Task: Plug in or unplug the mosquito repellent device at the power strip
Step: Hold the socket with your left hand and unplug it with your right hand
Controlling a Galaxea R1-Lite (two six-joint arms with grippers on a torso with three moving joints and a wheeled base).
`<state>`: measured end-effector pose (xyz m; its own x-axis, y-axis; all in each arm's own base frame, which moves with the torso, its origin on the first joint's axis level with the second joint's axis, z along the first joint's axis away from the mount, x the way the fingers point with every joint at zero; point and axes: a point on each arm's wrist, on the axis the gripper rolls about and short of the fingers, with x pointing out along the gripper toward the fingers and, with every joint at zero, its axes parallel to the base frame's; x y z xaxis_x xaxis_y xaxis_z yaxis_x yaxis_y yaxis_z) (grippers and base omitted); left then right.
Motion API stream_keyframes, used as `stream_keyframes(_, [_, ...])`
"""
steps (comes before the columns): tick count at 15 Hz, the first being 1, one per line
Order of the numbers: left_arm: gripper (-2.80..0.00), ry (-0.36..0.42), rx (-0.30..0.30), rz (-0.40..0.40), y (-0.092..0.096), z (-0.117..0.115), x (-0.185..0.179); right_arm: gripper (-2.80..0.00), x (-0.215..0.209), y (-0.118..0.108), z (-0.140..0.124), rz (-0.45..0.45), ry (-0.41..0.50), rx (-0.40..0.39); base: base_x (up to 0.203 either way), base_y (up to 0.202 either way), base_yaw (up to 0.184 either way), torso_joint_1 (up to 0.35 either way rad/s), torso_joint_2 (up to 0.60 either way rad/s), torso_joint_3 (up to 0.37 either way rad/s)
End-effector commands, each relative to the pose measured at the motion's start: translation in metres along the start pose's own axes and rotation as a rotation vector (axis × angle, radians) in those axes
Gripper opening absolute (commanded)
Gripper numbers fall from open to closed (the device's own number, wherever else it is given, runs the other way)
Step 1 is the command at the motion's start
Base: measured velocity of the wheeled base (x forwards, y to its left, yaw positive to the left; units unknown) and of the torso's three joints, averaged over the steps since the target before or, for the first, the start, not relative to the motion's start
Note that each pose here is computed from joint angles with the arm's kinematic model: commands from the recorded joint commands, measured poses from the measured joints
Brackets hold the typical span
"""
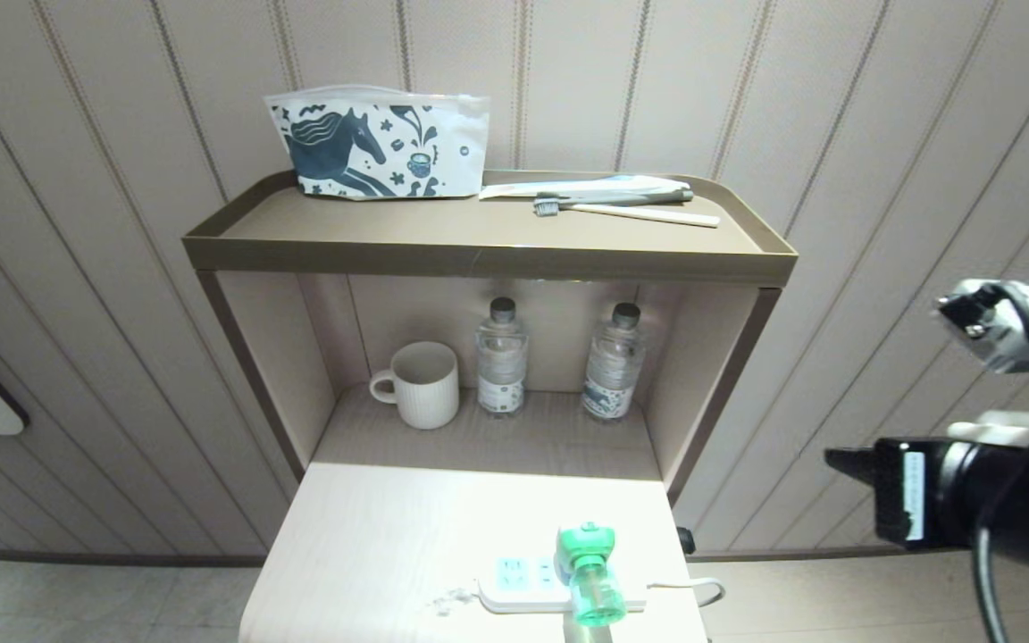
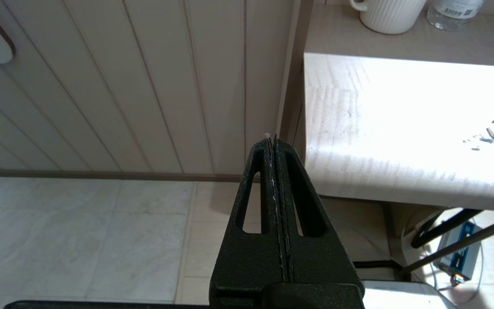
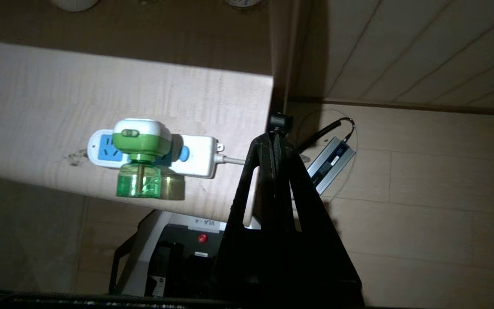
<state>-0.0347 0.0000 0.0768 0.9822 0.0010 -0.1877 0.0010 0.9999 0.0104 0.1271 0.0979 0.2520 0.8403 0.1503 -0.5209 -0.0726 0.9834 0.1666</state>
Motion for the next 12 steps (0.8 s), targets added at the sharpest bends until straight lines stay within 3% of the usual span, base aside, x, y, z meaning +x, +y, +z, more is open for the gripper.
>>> stream_keyframes(1, [-2.8,0.003,0.0,0.001,0.0,0.0,0.0,-2.8,-0.026,-0.032,-0.006,-0.053,-0.076,0.048,0.0,0.0,0.0,0.0,0.0,0.0])
stream_keyframes(3, [-2.8,0.003,0.0,0.001,0.0,0.0,0.0,-2.8,-0.034,-0.05,-0.017,-0.121,-0.103,0.067,0.0,0.0,0.0,0.0,0.0,0.0])
stream_keyframes(6, [-2.8,0.003,0.0,0.001,0.0,0.0,0.0,-2.8,-0.044,-0.072,-0.038,-0.334,-0.186,0.089,0.0,0.0,0.0,0.0,0.0,0.0])
stream_keyframes(9, [-2.8,0.003,0.0,0.001,0.0,0.0,0.0,-2.8,-0.068,-0.09,-0.063,-0.38,-0.283,0.126,0.0,0.0,0.0,0.0,0.0,0.0])
stream_keyframes(12, [-2.8,0.003,0.0,0.001,0.0,0.0,0.0,-2.8,-0.073,-0.107,-0.095,-0.525,-0.327,0.16,0.0,0.0,0.0,0.0,0.0,0.0])
